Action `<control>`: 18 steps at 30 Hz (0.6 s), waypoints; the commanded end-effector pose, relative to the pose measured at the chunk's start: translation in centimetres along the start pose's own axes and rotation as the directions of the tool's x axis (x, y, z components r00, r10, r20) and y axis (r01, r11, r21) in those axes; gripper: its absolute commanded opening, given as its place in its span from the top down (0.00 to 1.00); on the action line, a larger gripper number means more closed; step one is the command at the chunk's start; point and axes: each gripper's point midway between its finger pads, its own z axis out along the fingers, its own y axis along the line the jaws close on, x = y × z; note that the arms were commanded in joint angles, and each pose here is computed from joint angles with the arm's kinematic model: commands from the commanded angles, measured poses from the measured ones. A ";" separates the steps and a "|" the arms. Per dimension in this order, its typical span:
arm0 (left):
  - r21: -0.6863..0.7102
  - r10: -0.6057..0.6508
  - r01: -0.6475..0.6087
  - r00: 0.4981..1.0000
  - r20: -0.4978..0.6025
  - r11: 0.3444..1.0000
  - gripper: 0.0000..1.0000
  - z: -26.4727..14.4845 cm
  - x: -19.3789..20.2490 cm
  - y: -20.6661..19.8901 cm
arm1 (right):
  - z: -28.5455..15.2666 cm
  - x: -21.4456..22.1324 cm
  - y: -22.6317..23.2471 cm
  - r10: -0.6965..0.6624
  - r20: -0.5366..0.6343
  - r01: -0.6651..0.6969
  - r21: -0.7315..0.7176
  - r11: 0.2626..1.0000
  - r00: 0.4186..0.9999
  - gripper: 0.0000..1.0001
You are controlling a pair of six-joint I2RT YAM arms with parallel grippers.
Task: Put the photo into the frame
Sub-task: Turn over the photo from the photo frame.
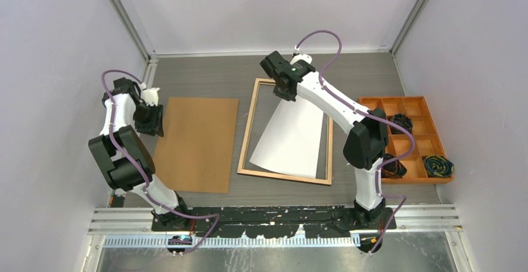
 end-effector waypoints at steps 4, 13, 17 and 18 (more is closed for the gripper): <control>-0.015 0.028 -0.027 0.999 0.032 1.000 0.61 -0.8 -1.0 0.3 | 1.5 0.7 -0.8 -0.040 0.012 0.039 0.060 0.997 0.999 0.99; -0.023 0.031 -0.030 0.999 0.026 0.999 0.61 -0.6 -0.9 0.5 | 3.5 3.9 1.4 -0.191 -0.114 0.192 -0.002 0.981 0.975 0.99; -0.020 0.028 -0.027 0.999 0.021 0.999 0.61 -0.4 -0.8 0.5 | 3.6 4.4 1.0 -0.223 -0.107 0.226 0.025 0.974 0.969 0.99; -0.021 0.028 -0.028 0.999 0.021 0.999 0.61 -0.3 -0.8 0.5 | 3.6 4.4 1.0 -0.217 -0.102 0.220 0.025 0.975 0.971 0.99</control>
